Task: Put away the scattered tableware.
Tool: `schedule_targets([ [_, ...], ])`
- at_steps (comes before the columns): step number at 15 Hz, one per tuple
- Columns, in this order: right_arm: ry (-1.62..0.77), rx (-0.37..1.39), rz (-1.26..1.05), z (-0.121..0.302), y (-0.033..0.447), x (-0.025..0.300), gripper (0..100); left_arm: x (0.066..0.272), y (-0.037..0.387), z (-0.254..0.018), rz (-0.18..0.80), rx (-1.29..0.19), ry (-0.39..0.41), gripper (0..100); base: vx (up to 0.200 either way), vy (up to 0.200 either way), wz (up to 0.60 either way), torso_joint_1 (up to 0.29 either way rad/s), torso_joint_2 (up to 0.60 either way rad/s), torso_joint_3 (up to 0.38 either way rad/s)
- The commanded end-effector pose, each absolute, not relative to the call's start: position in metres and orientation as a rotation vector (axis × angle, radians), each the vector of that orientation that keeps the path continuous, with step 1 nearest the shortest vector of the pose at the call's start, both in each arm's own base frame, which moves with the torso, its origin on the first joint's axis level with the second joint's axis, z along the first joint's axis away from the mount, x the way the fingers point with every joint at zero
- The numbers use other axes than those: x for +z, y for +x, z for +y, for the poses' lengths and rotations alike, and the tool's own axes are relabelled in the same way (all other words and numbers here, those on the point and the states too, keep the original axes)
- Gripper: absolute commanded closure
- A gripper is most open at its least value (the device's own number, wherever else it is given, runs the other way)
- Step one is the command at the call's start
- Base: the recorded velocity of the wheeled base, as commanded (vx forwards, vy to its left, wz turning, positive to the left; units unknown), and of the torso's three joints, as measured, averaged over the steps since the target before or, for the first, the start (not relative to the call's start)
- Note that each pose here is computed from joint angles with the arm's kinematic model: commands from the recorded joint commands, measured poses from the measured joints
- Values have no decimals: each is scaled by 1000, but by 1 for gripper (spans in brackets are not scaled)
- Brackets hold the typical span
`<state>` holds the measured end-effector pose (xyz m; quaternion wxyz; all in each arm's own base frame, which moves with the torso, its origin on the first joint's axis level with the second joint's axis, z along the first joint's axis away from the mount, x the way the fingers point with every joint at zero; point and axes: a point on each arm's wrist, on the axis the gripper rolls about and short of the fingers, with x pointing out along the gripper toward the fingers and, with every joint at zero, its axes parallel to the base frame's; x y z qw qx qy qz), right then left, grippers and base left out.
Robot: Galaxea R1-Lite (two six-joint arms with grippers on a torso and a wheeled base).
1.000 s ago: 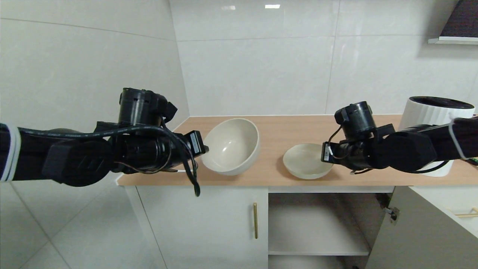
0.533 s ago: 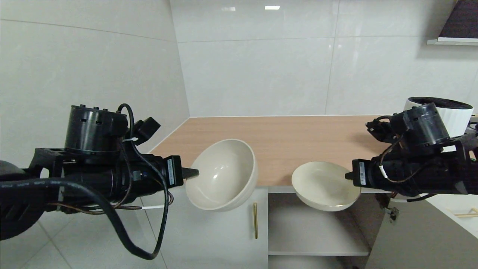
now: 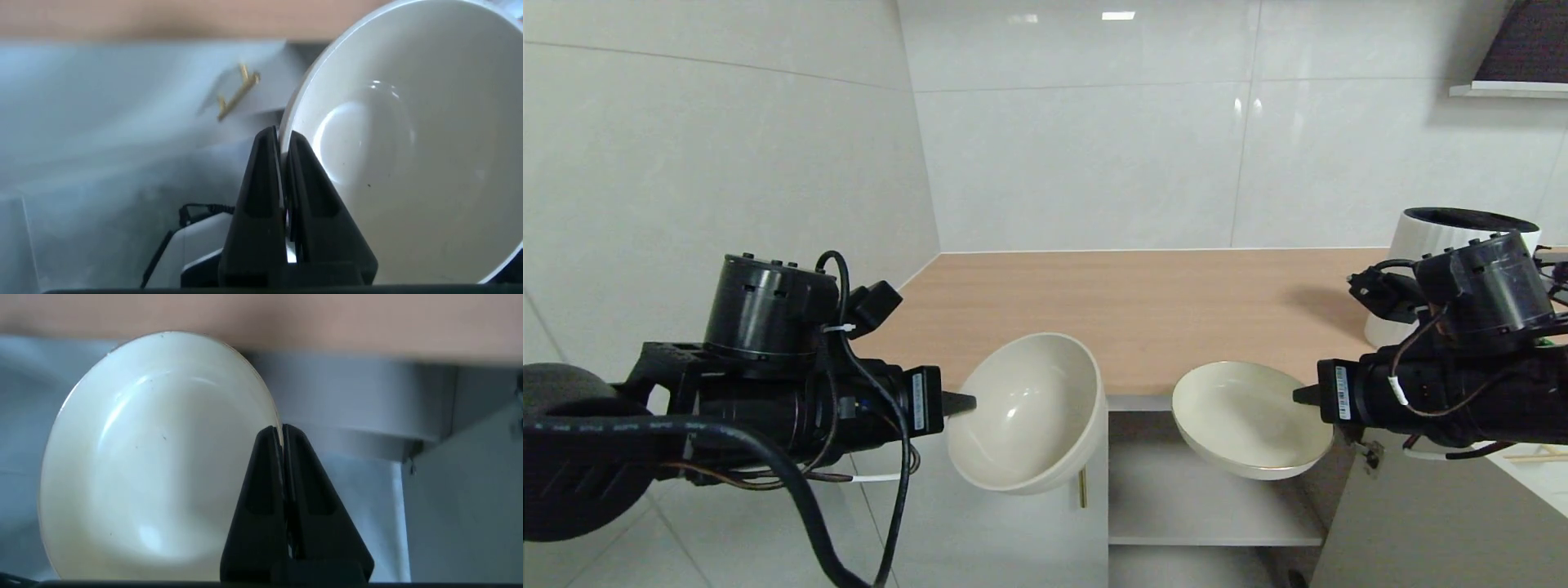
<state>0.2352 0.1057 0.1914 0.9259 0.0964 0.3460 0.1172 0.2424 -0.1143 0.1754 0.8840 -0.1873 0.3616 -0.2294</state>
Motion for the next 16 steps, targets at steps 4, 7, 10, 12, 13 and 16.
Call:
schedule_targets([
  [4,180,230,739,108,241,183,100,169,246,-117,777,-473,-385,100,0,0,0,0,0,0],
  [7,174,226,760,109,244,177,100,168,246,-117,780,-472,-384,100,0,0,0,0,0,0],
  [10,179,209,756,107,250,173,100,166,247,-117,784,-471,-382,100,0,0,0,0,0,0],
  [12,176,206,760,107,253,170,100,165,248,-118,787,-469,-383,100,0,0,0,0,0,0],
  [13,174,205,761,107,253,168,100,165,249,-118,790,-468,-383,100,0,0,0,-66,154,95],
  [16,176,197,766,106,257,165,100,164,249,-118,792,-469,-383,100,0,0,0,-150,364,203],
])
